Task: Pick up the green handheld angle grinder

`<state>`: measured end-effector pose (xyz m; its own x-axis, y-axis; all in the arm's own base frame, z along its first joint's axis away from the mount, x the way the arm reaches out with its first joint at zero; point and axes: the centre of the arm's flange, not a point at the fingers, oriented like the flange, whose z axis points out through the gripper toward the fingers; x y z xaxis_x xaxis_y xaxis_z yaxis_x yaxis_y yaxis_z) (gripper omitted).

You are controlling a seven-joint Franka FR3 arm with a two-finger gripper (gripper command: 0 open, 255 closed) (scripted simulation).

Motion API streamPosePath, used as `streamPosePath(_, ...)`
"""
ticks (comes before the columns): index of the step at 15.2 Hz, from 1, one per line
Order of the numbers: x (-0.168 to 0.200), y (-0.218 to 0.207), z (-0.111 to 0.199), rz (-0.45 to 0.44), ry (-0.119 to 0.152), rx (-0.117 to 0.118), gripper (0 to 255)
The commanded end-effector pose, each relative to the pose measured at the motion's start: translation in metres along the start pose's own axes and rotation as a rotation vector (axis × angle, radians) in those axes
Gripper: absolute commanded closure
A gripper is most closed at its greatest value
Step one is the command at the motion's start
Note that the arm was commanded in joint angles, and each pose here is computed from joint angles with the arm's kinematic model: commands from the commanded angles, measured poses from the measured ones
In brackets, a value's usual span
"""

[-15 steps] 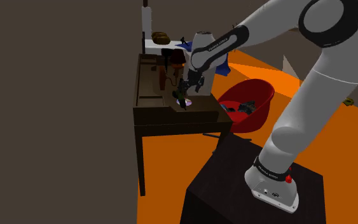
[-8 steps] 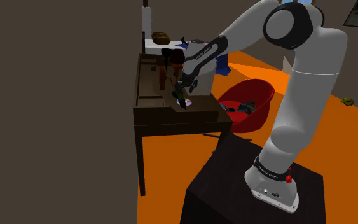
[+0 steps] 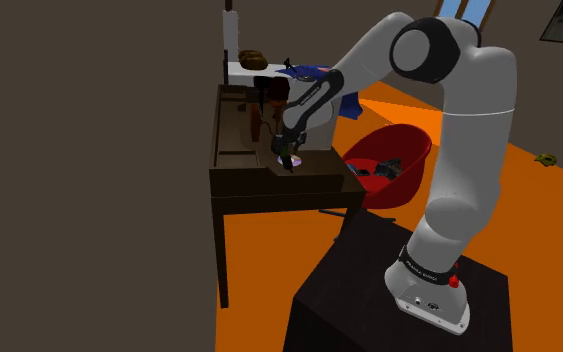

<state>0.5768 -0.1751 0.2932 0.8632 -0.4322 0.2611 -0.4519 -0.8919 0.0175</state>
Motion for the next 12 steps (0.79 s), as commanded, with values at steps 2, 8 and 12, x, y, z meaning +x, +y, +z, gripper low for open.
streamPosePath(2,-0.0032,-0.0001,0.0132,0.0,0.001,0.0,0)
streamPosePath(8,-0.0036,-0.0002,0.0135,0.0,0.001,0.0,255)
streamPosePath(12,-0.0038,-0.0004,0.014,0.0,0.001,0.0,255)
